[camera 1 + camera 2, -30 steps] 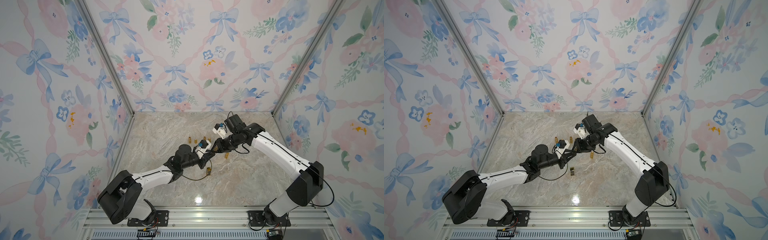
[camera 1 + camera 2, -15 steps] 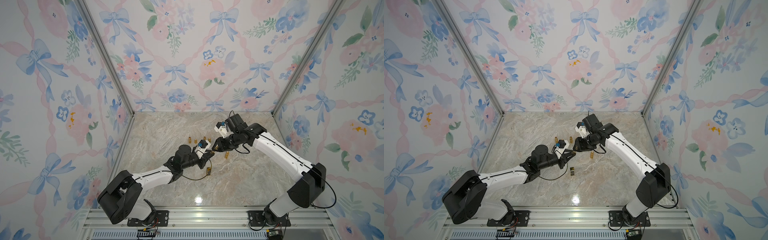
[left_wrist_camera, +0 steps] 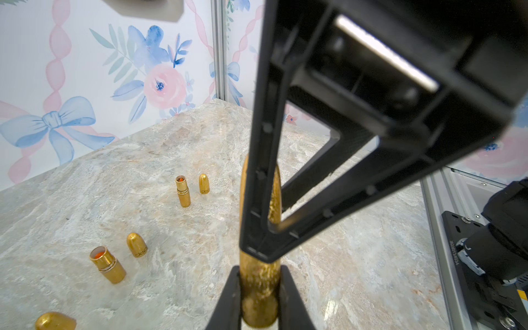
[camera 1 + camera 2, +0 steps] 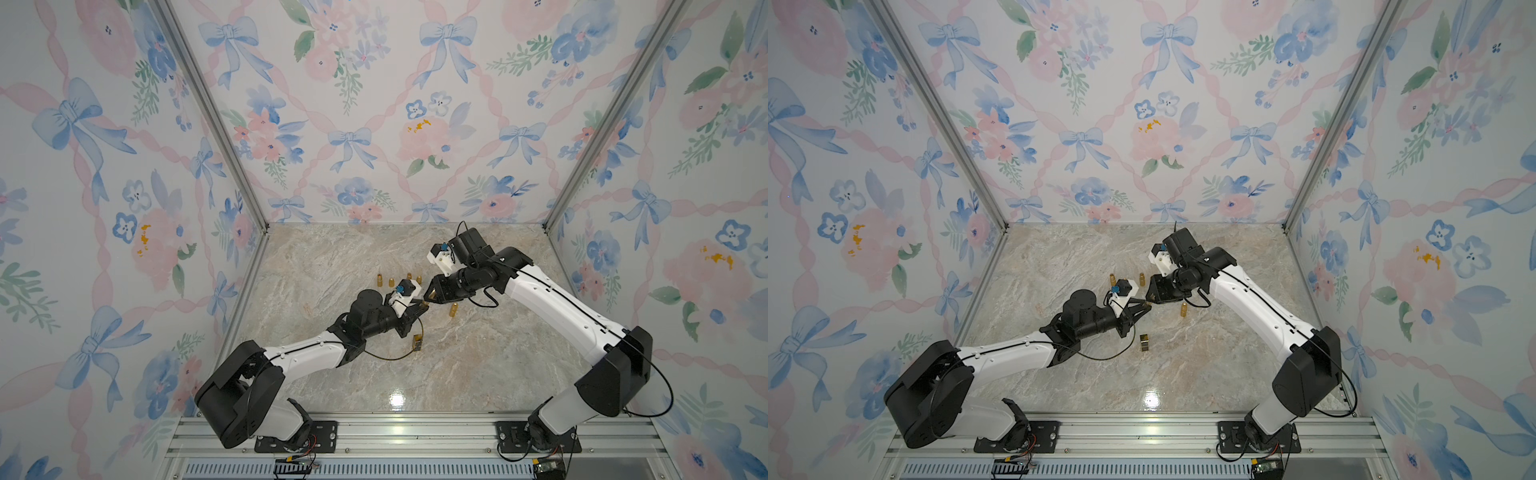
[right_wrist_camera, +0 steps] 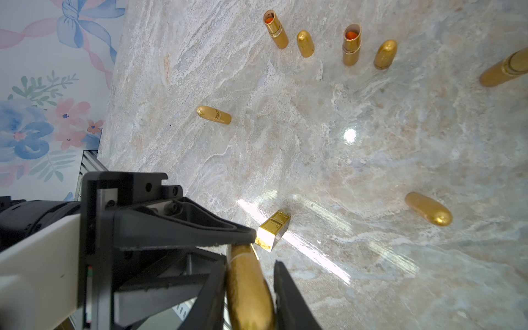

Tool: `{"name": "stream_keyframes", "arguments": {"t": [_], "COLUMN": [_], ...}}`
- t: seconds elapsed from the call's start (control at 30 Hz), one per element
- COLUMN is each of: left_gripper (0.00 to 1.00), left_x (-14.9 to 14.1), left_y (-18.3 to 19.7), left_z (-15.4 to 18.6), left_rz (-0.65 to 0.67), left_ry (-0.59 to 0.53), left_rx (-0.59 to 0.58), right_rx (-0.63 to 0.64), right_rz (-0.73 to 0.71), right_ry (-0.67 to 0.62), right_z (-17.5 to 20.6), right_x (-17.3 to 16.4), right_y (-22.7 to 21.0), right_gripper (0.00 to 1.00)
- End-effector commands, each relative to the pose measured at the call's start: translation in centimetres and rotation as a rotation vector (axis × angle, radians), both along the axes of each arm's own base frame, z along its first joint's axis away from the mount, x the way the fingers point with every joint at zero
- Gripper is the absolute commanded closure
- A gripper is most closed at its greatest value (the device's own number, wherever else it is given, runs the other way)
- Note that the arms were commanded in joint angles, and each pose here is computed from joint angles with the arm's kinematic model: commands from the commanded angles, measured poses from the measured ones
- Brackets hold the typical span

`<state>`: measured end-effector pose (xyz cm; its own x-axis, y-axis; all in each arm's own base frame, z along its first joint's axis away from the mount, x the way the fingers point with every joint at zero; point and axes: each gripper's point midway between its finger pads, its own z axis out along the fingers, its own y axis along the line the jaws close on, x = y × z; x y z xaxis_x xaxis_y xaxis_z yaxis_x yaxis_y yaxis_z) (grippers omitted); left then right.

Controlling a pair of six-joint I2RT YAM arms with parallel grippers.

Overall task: Open the lipstick cap
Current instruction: Open the cover of the lipstick.

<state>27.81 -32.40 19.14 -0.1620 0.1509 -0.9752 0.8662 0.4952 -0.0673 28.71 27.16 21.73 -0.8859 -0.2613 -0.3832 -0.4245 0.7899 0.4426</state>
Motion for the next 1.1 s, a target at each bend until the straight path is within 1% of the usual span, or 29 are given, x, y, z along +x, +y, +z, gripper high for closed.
{"name": "stream_keyframes", "arguments": {"t": [0.0, 0.17, 0.37, 0.47, 0.63, 0.87, 0.97, 1.07], "left_gripper": [1.0, 1.0, 1.0, 1.0, 1.0, 1.0, 1.0, 1.0], "left_x": [-0.1, 0.0, 0.1, 0.0, -0.2, -0.4, -0.4, -0.3], "left_y": [-0.1, -0.1, 0.1, 0.2, 0.6, 1.6, 1.7, 1.6], "left_z": [0.5, 0.4, 0.2, -0.1, -1.0, -3.2, -3.8, -4.0], "left_rz": [0.003, 0.004, 0.016, 0.02, 0.028, 0.055, 0.056, 0.052], "left_ry": [-0.01, -0.01, -0.007, 0.001, 0.017, 0.048, 0.057, 0.063], "left_rx": [-0.018, -0.016, -0.01, -0.007, 0.011, 0.077, 0.108, 0.124], "right_rx": [0.028, 0.027, 0.024, 0.026, 0.047, 0.064, 0.082, 0.08], "right_rz": [-0.009, -0.013, -0.015, -0.028, -0.049, -0.082, -0.094, -0.117], "right_ry": [-0.039, -0.052, -0.052, -0.058, -0.086, -0.106, -0.103, -0.092], "right_z": [1.5, 1.8, 1.6, 1.8, 3.4, 4.8, 5.1, 4.6], "right_x": [0.0, 0.0, 0.0, 0.3, 0.7, 0.9, 1.0, 1.4], "right_y": [0.0, -0.2, -0.5, -0.9, -1.7, -3.0, -3.3, -3.8], "right_gripper": [0.72, 0.78, 0.82, 0.83, 0.83, 0.82, 0.82, 0.82]}}
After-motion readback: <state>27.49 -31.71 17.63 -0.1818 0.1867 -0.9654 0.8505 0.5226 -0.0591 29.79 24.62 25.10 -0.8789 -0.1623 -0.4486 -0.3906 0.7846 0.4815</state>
